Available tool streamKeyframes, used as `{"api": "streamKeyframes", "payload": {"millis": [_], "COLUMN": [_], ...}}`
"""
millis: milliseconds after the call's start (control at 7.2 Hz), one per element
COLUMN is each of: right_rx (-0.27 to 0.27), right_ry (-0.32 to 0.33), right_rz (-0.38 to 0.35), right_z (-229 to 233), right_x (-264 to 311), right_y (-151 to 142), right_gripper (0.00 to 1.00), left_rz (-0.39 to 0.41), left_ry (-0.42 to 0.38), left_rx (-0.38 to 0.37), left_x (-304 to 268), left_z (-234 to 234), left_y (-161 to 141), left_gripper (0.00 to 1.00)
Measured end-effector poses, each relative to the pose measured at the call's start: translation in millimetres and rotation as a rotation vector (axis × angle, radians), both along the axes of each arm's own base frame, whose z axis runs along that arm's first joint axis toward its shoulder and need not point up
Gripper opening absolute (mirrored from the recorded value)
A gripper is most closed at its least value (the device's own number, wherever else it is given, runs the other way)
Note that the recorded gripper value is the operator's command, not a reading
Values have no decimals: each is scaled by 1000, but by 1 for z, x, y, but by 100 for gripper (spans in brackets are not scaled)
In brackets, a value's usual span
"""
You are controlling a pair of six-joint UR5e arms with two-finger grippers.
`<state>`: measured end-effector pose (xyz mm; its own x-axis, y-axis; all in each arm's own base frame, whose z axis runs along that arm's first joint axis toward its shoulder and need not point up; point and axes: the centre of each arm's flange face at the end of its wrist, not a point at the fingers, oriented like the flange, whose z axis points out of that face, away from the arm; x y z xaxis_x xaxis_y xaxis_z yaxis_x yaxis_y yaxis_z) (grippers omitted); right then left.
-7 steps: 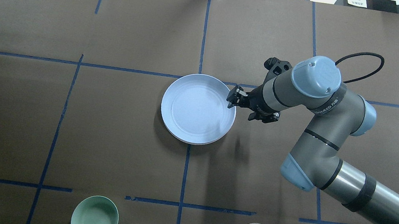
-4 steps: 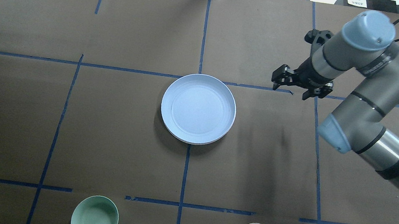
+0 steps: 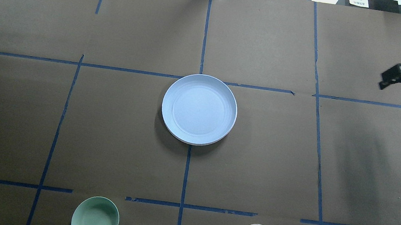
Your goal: Stack three plates with pink and blue
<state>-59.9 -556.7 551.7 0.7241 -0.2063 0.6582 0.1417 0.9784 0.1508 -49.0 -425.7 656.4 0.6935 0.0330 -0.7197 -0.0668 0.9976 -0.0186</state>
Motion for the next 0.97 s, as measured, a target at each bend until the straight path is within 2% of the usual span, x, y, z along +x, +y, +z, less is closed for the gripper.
{"api": "streamKeyframes", "payload": {"millis": [139, 278, 556, 972], "right_rx": [8, -9, -55, -73], "right_ry": [4, -2, -5, -4], "right_rz": [-23, -15, 37, 53], "right_z": [37, 69, 103, 113], "right_x": [49, 85, 126, 132], "right_y": [25, 53, 95, 105], "right_gripper": [100, 100, 100, 100], "left_rz": [2, 4, 12, 34], "left_ry": [-2, -4, -2, 3], "left_rx": [20, 35, 47, 54], "left_x": [0, 0, 3, 13], "left_z": [-8, -14, -18, -20], "left_y": [-1, -2, -3, -4], "left_gripper": [100, 100, 100, 100]}}
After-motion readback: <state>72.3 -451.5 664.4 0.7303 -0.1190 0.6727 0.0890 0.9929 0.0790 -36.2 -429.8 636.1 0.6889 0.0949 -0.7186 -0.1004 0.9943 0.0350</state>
